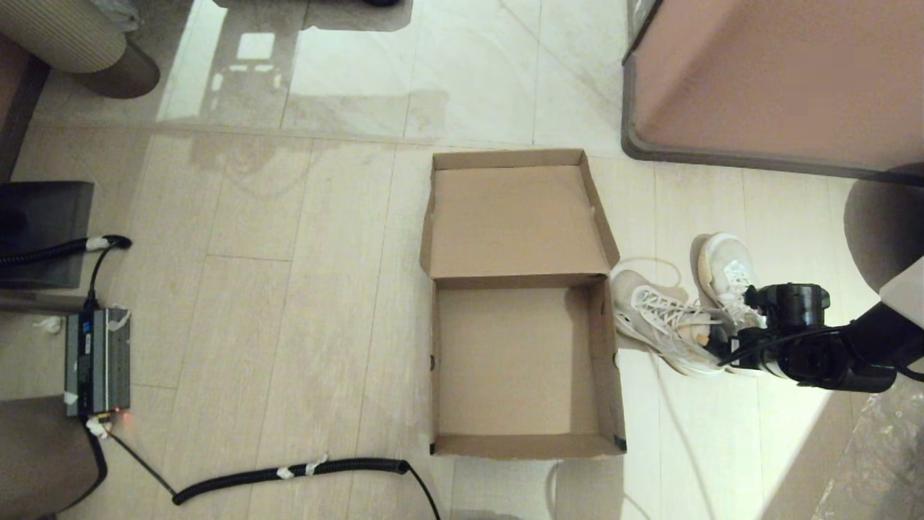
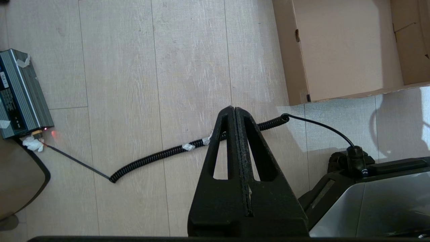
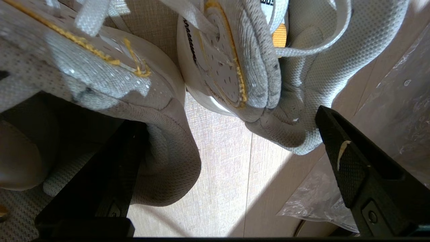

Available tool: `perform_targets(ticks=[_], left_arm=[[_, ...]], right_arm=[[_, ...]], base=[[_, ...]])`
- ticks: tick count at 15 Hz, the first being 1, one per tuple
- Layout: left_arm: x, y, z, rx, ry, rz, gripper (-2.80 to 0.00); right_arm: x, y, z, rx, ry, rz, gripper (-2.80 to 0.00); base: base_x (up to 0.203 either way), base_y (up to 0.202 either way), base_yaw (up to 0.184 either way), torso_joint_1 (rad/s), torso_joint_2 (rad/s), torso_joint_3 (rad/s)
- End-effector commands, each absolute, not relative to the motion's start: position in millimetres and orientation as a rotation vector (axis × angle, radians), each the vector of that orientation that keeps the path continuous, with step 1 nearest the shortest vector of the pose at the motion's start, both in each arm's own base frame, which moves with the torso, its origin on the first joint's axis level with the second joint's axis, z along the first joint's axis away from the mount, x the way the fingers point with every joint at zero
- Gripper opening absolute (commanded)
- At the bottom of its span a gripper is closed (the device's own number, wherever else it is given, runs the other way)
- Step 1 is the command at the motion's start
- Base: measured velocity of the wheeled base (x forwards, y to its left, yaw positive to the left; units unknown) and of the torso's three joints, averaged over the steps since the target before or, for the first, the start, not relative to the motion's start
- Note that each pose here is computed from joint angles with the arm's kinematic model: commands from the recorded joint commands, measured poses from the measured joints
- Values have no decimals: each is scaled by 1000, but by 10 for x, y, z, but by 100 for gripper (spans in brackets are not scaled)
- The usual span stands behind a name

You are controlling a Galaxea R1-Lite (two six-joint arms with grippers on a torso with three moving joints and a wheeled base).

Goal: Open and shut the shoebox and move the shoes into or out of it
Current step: Put the shoes into the shoe box

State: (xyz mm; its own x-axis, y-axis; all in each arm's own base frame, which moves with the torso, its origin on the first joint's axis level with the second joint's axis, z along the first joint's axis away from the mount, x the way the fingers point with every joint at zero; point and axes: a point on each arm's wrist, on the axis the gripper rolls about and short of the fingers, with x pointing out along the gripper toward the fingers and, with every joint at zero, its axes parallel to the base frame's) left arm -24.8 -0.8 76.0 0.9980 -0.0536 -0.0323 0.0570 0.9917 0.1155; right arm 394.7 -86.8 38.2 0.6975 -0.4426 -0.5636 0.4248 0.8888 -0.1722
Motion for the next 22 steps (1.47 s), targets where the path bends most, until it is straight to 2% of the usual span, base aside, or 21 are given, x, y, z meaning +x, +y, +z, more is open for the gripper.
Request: perform_targets(ticks=[1, 8, 9, 18, 22], left_arm=[[-247, -8, 760, 117, 31, -56, -280], [-247, -9, 759, 119, 32, -57, -280], [-247, -9, 759, 119, 32, -57, -280], [-247, -9, 759, 119, 32, -57, -280], [-248, -9, 763, 117, 30, -60, -280]], right_arm=[[3970, -860, 379, -29, 632, -465, 0], [4233, -897, 232, -23, 610, -389, 0], [4234, -896, 223, -20, 612, -387, -280], [4195, -877, 246, -4, 615, -339, -280], [3779, -775, 428, 31, 661, -236, -280]], base=[[0, 0, 0, 0, 0, 0], [0, 0, 0, 0, 0, 0], [0, 0, 0, 0, 0, 0], [0, 0, 0, 0, 0, 0], [0, 0, 0, 0, 0, 0]])
